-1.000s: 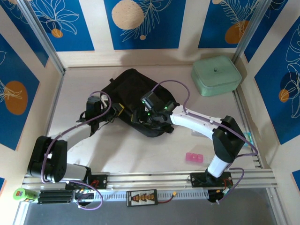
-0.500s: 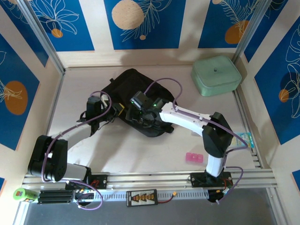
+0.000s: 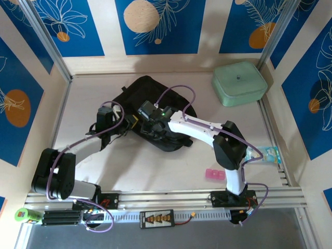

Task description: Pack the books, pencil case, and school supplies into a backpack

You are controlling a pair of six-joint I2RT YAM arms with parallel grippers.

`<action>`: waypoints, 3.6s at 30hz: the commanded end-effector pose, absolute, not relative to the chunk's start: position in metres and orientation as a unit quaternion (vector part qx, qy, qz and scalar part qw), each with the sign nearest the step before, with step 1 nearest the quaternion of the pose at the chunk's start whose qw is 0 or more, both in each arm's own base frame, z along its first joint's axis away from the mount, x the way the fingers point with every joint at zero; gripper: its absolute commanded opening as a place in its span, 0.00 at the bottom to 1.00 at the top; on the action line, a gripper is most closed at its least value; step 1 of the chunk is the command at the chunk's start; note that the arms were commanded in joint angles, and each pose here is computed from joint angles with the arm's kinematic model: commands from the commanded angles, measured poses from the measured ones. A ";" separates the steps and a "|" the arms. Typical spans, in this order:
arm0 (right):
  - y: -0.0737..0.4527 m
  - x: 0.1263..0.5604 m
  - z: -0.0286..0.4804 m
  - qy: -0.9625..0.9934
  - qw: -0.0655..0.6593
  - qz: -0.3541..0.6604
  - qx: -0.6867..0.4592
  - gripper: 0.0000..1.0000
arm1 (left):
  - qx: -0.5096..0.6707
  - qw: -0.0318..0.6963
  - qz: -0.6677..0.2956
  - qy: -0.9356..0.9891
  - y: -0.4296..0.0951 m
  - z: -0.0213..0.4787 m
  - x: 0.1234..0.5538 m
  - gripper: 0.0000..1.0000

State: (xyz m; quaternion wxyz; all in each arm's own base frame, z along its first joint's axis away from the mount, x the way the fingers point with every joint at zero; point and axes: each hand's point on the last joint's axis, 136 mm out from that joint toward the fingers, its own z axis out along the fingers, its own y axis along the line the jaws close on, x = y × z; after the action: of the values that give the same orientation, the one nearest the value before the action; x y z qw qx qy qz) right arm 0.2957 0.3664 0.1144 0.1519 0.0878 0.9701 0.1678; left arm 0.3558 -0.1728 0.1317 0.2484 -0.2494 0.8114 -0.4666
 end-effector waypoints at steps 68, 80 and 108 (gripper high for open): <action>0.264 0.235 0.100 0.989 0.147 0.020 0.016 0.00 | -0.236 0.289 -0.438 0.818 -0.146 0.136 0.375 0.00; 0.251 0.226 0.092 0.993 0.113 0.040 0.016 0.06 | -0.241 0.282 -0.446 0.814 -0.143 0.132 0.379 0.00; 0.270 0.245 0.078 0.975 0.187 0.041 -0.113 0.34 | -0.251 0.290 -0.387 0.839 -0.108 0.108 0.399 0.00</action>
State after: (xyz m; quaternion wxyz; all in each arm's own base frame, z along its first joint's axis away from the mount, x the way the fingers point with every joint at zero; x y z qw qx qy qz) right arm 0.2340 0.2609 0.0690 0.1385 -0.0741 0.9872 0.0258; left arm 0.3782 -0.1303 0.1078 0.2591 -0.2536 0.8342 -0.4155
